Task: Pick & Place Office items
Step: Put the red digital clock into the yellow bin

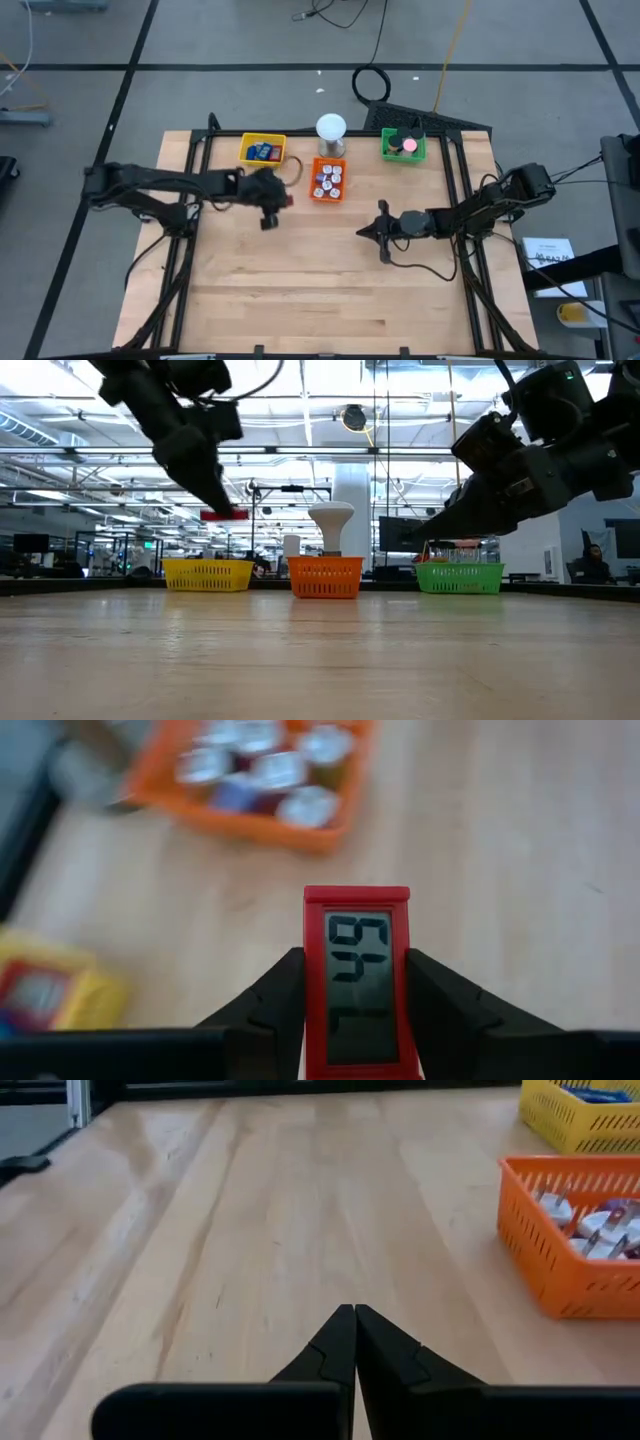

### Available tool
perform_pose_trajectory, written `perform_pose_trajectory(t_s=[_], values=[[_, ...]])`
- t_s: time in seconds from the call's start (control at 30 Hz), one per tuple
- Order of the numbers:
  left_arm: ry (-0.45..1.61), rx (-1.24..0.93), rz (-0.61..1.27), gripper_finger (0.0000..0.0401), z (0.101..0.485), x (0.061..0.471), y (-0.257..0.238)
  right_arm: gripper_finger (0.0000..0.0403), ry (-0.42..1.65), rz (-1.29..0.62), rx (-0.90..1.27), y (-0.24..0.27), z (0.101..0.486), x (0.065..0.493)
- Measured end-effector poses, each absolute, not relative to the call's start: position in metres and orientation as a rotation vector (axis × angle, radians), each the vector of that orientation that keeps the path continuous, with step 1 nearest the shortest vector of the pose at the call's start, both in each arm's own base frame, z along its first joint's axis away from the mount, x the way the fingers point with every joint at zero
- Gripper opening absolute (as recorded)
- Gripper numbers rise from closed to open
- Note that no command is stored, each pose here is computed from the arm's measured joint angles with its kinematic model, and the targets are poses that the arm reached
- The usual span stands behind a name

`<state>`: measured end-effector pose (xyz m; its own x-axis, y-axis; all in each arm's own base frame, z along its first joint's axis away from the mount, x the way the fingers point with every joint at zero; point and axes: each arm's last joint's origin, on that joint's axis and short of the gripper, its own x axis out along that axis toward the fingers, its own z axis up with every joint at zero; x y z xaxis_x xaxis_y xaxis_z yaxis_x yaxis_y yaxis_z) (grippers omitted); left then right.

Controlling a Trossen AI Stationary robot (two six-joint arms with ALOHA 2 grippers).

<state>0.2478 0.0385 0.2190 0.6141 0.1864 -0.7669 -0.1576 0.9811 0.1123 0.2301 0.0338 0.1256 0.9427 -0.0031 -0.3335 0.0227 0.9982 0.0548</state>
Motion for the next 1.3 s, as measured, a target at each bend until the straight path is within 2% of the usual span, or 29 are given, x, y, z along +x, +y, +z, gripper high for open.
perform_pose_trajectory(t_s=[0.3, 0.47, 0.73, 1.03, 1.13, 1.3], values=[[0.882, -0.149, 0.586, 0.0141, 0.238, 0.200, 0.106, 0.0000, 0.305, -0.021, 0.046, 0.032, 0.131, 0.235], [0.870, -0.267, 0.706, 0.0142, 0.224, 0.189, 0.154, 0.0000, 0.284, -0.064, 0.036, 0.021, 0.136, 0.241], [0.874, -0.333, 0.734, 0.0142, 0.189, 0.190, 0.200, 0.0000, 0.280, -0.085, 0.025, 0.015, 0.137, 0.244], [0.906, -0.356, 0.738, 0.0145, 0.170, 0.193, 0.210, 0.0000, 0.280, -0.083, 0.022, 0.015, 0.137, 0.244], [0.904, -0.336, 0.717, 0.0168, 0.171, 0.197, 0.207, 0.0000, 0.280, -0.083, 0.022, 0.015, 0.137, 0.245], [0.889, -0.271, 0.685, 0.0233, 0.180, 0.199, 0.202, 0.0000, 0.280, -0.081, 0.019, 0.015, 0.138, 0.245]])
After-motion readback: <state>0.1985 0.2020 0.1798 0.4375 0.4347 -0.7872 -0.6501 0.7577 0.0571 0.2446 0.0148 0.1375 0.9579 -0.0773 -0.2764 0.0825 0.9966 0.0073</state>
